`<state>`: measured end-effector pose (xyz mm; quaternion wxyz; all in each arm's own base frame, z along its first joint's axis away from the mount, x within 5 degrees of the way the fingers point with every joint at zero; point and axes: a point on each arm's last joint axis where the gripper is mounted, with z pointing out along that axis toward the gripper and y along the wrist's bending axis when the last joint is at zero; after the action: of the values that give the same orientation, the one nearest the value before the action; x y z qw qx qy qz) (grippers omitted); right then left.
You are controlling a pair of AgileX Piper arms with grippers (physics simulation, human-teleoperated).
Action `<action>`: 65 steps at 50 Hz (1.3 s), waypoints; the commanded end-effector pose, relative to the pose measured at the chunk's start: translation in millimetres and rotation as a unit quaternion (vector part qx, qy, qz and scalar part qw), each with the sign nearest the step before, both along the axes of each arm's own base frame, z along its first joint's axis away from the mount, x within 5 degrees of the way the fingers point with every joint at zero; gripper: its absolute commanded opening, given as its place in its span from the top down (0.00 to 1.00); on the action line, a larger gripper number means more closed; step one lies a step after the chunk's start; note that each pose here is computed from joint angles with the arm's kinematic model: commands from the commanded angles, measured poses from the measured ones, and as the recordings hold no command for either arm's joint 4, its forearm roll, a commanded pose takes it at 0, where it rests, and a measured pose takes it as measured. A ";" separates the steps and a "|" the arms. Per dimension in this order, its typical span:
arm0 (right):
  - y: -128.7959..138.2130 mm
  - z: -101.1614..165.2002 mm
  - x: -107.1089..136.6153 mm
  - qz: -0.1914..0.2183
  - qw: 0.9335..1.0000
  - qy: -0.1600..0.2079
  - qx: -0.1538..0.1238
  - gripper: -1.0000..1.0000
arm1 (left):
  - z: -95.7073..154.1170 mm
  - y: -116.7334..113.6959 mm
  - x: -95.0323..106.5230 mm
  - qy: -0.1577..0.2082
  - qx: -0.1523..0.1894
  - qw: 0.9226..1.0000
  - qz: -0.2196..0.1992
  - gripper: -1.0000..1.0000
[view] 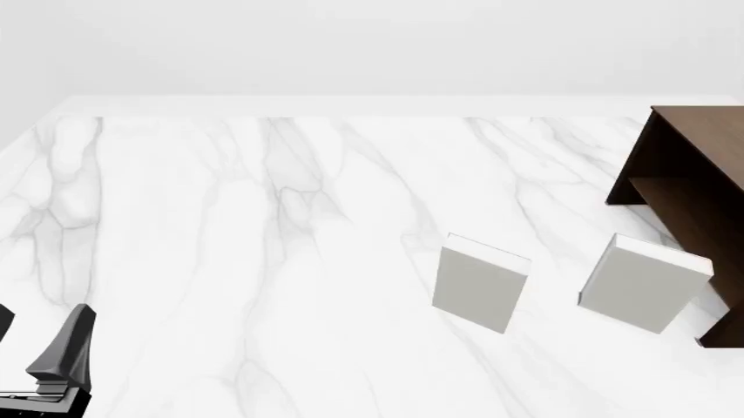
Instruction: Pick up the book on the left and place it on top of the shelf.
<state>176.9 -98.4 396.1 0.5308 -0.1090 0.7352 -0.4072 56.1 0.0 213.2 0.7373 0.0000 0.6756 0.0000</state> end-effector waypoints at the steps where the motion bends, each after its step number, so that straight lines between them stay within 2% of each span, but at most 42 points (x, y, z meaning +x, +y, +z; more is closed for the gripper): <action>1: -7.9 1.9 -3.6 -0.022 1.000 -0.010 -0.003 1.00 | 0.0 0.0 0.0 0.000 0.000 1.000 0.000 0.00; 37: -38.1 -11.1 13.5 -0.054 0.998 0.011 -0.033 1.00 | 0.0 0.0 0.0 0.000 0.000 1.000 0.000 0.00; 65: -54.7 -16.4 25.7 -0.066 0.997 0.014 -0.039 1.00 | 0.0 0.0 0.0 0.000 0.000 1.000 0.000 0.00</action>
<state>199.3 -147.3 373.8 0.4770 -0.0988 0.7414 -0.4617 56.1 0.0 213.2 0.7373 0.0000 0.6756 0.0000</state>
